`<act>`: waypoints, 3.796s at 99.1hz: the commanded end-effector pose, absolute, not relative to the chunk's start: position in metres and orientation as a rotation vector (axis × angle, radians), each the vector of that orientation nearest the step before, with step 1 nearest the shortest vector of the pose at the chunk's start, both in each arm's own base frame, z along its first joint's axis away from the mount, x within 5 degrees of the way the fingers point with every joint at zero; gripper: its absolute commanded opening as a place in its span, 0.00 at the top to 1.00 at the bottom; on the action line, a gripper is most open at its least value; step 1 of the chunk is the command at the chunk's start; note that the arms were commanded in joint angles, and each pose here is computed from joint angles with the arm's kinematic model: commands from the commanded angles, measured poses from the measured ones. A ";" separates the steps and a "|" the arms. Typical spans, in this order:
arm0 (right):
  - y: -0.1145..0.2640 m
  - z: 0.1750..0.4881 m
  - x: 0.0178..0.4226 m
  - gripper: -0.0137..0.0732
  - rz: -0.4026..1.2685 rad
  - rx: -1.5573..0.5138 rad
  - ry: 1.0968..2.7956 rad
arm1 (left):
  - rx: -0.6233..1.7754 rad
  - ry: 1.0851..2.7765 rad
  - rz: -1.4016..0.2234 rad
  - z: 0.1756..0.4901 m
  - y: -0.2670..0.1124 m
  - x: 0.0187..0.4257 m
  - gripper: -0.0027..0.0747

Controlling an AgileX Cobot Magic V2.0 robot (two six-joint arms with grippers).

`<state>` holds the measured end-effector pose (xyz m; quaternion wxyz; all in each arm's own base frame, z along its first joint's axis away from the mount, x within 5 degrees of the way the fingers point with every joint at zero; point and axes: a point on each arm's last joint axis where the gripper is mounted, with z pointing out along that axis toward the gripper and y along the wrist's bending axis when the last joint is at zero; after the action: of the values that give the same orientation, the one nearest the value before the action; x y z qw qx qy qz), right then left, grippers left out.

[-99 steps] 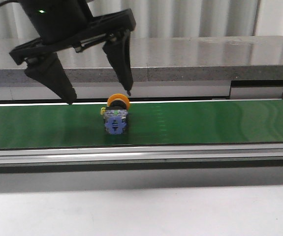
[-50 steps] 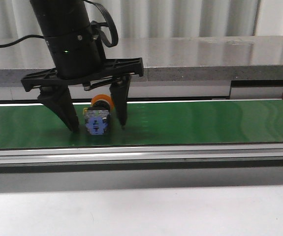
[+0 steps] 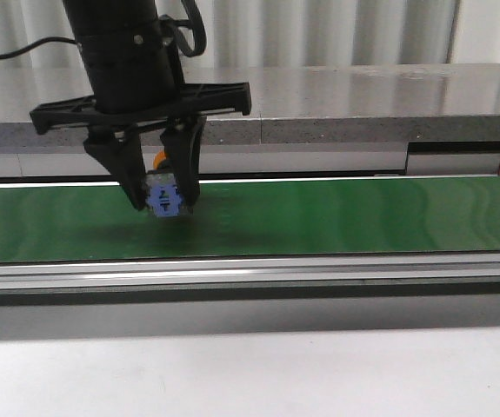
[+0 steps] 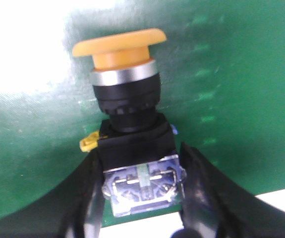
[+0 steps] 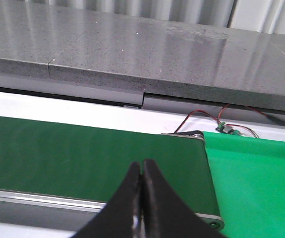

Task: Move button from right to left
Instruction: 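Lift the button with the left gripper and carry it over the blue tray, then lower the button into the blue tray and open the left gripper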

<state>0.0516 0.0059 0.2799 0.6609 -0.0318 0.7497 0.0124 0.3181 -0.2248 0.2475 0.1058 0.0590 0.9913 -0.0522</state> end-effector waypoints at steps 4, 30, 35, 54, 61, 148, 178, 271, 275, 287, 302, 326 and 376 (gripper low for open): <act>0.005 0.295 0.052 0.92 0.020 -0.064 1.599 | 0.166 2.801 -0.192 0.296 -0.215 0.313 0.98; 0.005 0.295 0.052 0.92 0.020 -0.064 1.599 | 0.156 2.780 -0.092 0.323 -0.171 0.313 0.98; 0.005 0.295 0.052 0.92 0.020 -0.064 1.599 | 0.140 2.771 -0.049 0.328 -0.160 0.314 0.98; 0.005 0.295 0.052 0.92 0.020 -0.064 1.599 | 0.118 2.773 0.042 0.340 -0.119 0.319 0.98; 0.005 0.295 0.052 0.92 0.020 -0.064 1.599 | 0.116 2.791 0.074 0.340 -0.103 0.323 0.98; 0.005 0.295 0.052 0.92 0.020 -0.064 1.599 | -0.205 2.838 0.365 0.336 0.083 0.332 0.98; 0.005 0.295 0.052 0.92 0.020 -0.064 1.599 | -0.265 2.977 0.369 0.291 0.123 0.345 0.98; 0.005 0.295 0.052 0.92 0.020 -0.064 1.599 | -0.050 3.193 0.251 0.216 0.139 0.366 0.32; 0.005 0.295 0.052 0.92 0.020 -0.064 1.599 | -0.050 3.193 0.251 0.216 0.139 0.366 0.33; 0.005 0.295 0.052 0.92 0.020 -0.064 1.599 | -0.050 3.189 0.253 0.217 0.139 0.366 0.36; 0.005 0.295 0.052 0.92 0.020 -0.064 1.599 | -0.054 3.132 0.271 0.231 0.138 0.365 0.49; 0.005 0.295 0.052 0.92 0.020 -0.064 1.599 | -0.122 2.958 0.248 0.283 0.128 0.351 0.99; 0.005 0.295 0.052 0.92 0.020 -0.064 1.599 | -0.127 2.523 -0.076 0.386 0.060 0.316 0.99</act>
<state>0.0517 0.0059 0.2795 0.6605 -0.0321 0.7500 0.0122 0.3247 0.0797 0.3513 0.2249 -0.0520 0.9728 -0.0182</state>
